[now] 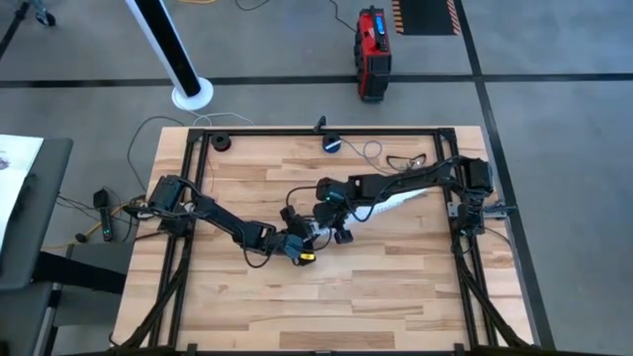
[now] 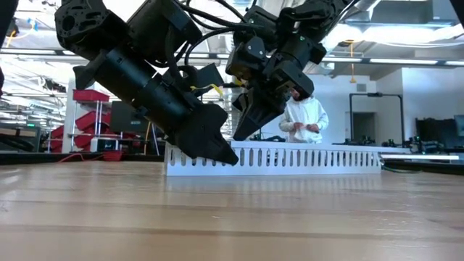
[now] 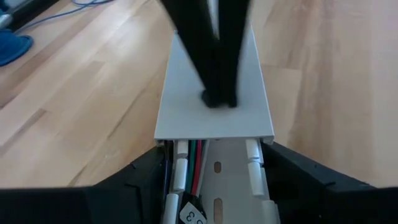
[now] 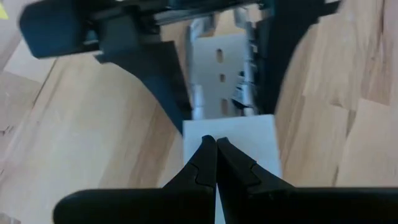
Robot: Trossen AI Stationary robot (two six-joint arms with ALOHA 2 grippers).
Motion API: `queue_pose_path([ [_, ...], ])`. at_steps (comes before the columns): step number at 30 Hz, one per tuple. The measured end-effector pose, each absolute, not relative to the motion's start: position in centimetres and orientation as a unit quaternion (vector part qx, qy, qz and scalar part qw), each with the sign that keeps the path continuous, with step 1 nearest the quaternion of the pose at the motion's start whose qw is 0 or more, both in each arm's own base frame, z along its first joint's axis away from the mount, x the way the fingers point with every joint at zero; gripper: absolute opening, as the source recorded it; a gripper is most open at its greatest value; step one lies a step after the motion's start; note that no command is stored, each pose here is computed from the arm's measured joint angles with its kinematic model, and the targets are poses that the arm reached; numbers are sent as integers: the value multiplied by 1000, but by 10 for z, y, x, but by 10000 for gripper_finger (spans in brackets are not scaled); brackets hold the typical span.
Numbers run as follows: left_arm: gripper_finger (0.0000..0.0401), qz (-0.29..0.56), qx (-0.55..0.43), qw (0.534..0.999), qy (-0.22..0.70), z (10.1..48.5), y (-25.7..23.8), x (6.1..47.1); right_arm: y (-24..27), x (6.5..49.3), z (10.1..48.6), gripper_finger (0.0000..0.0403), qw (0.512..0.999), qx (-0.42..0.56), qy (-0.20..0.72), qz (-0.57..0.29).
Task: Ziptie cables
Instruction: Close the white cable duct
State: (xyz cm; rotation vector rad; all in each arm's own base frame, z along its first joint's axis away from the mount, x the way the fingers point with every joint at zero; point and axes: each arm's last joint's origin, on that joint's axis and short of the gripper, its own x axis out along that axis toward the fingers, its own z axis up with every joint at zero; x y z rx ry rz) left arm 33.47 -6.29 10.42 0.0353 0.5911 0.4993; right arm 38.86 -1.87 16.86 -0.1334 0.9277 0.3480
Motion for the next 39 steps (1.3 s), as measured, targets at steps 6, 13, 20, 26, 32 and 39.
queue_pose_path([
  [6,213,247,11,925,287,104,-62,335,-16,389,168,0,877,-65,445,170],
  [13,213,244,-5,927,286,104,-63,335,-16,389,168,0,878,-64,444,167],
  [20,213,239,-6,928,287,104,-63,335,-16,388,171,0,878,-62,446,162],
  [26,213,233,-42,929,285,104,-62,336,-22,385,177,0,878,-59,448,156],
  [32,213,201,-64,933,293,105,-60,338,-31,382,173,0,872,-50,463,149],
  [39,213,199,-68,932,295,104,-59,338,-31,382,173,0,871,-50,465,151],
])
